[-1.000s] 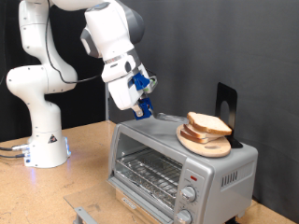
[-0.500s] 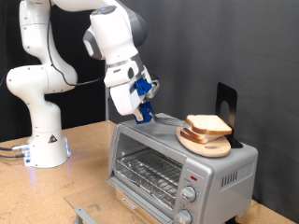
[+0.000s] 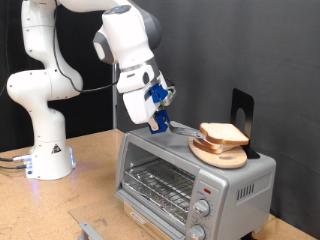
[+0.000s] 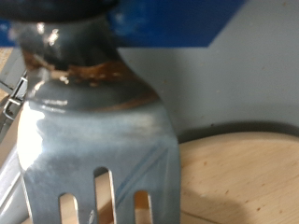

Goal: Make a piece of toast with the oven

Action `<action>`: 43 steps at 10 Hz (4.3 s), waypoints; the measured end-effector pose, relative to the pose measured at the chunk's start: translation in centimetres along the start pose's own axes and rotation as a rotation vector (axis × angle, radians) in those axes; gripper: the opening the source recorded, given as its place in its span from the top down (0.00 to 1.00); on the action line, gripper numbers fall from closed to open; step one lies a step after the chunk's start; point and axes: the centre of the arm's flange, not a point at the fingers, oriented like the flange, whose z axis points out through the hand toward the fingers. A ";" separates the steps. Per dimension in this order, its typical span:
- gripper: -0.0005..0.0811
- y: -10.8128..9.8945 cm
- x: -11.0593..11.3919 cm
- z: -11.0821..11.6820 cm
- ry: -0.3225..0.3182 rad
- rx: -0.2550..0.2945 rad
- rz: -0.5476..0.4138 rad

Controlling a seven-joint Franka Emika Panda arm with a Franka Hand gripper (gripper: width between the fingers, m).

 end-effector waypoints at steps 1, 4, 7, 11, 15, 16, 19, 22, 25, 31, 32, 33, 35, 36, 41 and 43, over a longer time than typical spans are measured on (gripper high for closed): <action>0.46 -0.2 0.4 0.0 0.002 -0.009 -0.003; 0.46 -1.1 1.8 0.2 0.007 -0.028 -0.023; 0.46 -2.2 3.0 0.3 0.014 -0.024 -0.043; 0.46 -3.7 3.7 1.0 -0.015 -0.014 -0.064; 0.46 -4.1 2.8 1.8 -0.090 -0.014 -0.098; 0.46 -4.1 2.5 1.8 -0.095 -0.008 -0.103; 0.46 -4.3 2.4 1.6 -0.092 0.006 -0.093; 0.46 -4.3 2.8 1.3 -0.053 0.034 -0.070; 0.46 -4.3 3.2 1.1 -0.011 0.067 -0.061; 0.47 -3.2 1.3 0.4 -0.006 0.136 -0.086; 0.47 -3.0 0.9 0.1 -0.014 0.140 -0.084; 0.47 -2.7 0.5 -0.3 -0.015 0.154 -0.083; 0.47 -1.9 -0.3 -1.4 -0.032 0.176 -0.087; 0.47 -1.5 -0.7 -2.0 -0.040 0.179 -0.083; 0.47 -0.2 -1.9 -2.6 -0.089 0.201 -0.118; 0.47 1.3 -2.8 -3.6 -0.071 0.233 -0.143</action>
